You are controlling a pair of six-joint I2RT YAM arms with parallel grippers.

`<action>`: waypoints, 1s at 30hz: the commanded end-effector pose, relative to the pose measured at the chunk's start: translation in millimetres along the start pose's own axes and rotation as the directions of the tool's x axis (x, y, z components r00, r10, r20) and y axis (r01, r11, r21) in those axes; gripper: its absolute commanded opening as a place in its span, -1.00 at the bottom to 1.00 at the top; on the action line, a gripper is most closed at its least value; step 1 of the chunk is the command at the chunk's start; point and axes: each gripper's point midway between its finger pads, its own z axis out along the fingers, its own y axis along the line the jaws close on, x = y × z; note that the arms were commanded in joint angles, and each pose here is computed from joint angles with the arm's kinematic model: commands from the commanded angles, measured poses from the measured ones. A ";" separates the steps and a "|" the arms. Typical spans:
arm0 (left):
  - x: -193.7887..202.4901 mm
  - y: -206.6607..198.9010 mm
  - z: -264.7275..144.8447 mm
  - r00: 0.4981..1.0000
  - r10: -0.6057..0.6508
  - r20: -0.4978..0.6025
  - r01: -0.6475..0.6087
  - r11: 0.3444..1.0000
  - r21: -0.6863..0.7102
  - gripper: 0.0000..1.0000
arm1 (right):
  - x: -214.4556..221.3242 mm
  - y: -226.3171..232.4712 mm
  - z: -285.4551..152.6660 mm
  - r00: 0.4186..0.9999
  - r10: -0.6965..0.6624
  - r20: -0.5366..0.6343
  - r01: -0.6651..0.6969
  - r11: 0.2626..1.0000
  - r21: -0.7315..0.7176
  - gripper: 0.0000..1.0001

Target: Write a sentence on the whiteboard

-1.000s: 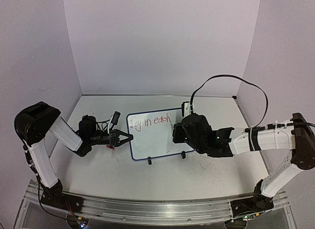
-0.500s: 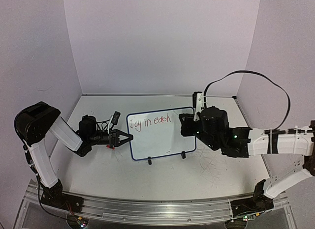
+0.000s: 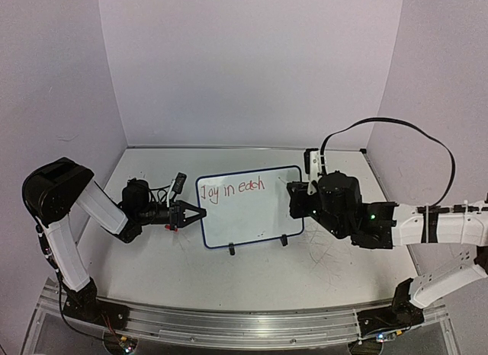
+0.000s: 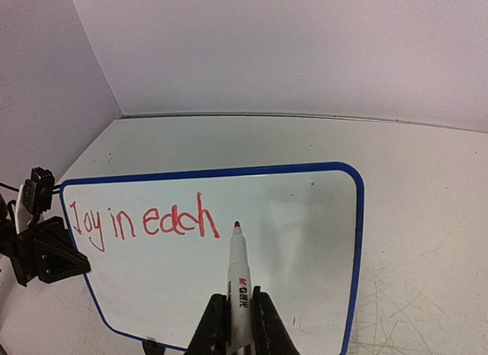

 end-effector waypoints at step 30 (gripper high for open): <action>-5.5 9.5 -2.9 1.000 0.007 0.004 -0.007 0.998 -0.066 -1.00 | -19.3 23.2 16.7 0.995 -0.089 0.051 0.091 0.995 -0.034 -1.00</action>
